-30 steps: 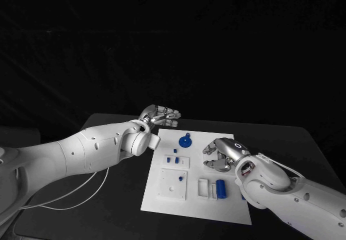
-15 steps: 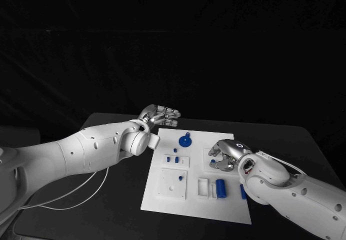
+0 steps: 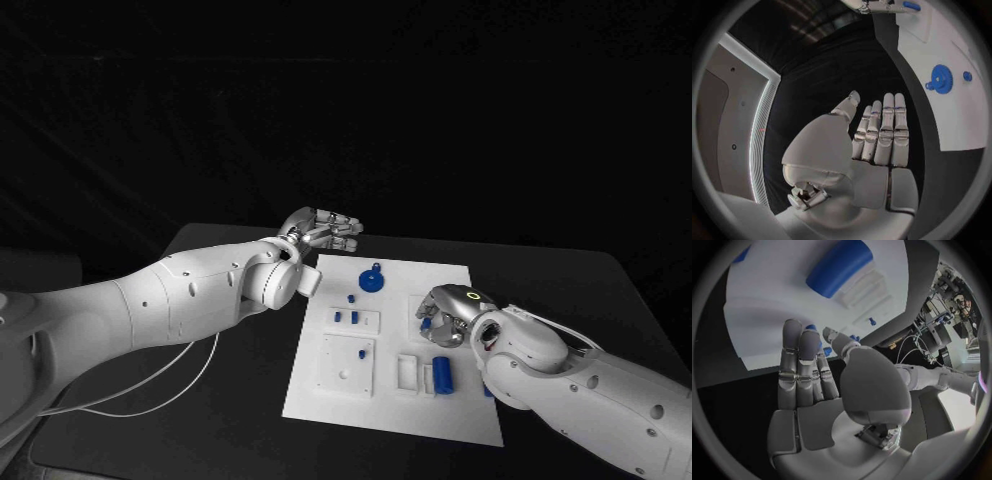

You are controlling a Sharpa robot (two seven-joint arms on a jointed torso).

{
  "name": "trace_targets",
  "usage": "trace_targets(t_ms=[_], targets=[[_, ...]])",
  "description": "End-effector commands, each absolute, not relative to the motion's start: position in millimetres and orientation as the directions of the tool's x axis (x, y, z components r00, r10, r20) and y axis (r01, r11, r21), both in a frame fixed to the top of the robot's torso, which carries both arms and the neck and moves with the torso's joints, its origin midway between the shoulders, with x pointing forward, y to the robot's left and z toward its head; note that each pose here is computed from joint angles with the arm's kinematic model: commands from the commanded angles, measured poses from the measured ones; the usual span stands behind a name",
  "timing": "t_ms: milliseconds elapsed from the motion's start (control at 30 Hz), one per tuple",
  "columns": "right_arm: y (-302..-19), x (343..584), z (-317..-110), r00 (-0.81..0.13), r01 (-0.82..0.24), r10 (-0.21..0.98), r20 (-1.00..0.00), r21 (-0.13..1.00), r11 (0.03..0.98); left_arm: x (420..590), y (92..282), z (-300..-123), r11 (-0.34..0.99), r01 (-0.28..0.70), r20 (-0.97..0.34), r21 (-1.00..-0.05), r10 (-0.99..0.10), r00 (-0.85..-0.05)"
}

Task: Assemble the parts on the task board

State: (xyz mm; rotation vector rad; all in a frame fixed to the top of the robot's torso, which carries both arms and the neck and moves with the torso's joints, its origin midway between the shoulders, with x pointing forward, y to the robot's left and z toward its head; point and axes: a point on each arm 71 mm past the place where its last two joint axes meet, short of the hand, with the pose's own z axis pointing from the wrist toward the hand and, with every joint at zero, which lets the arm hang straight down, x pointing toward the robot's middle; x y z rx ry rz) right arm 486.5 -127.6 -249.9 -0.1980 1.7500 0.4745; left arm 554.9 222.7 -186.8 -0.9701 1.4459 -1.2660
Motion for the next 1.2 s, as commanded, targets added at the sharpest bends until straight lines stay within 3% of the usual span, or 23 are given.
trace_targets(t_ms=[33,1200], targets=[[-126.9,487.5,-252.1,-0.237,-0.39,0.103,-0.966,0.192,0.901,554.6,220.3,-184.4,0.135,0.036,-0.14,-0.99,-0.958,-0.249],[-126.6,487.9,-245.4,-0.119,-0.41,0.139,-0.983,0.176,0.895,554.9,223.7,-184.8,0.138,0.03,-0.141,-0.99,-0.959,-0.245]])
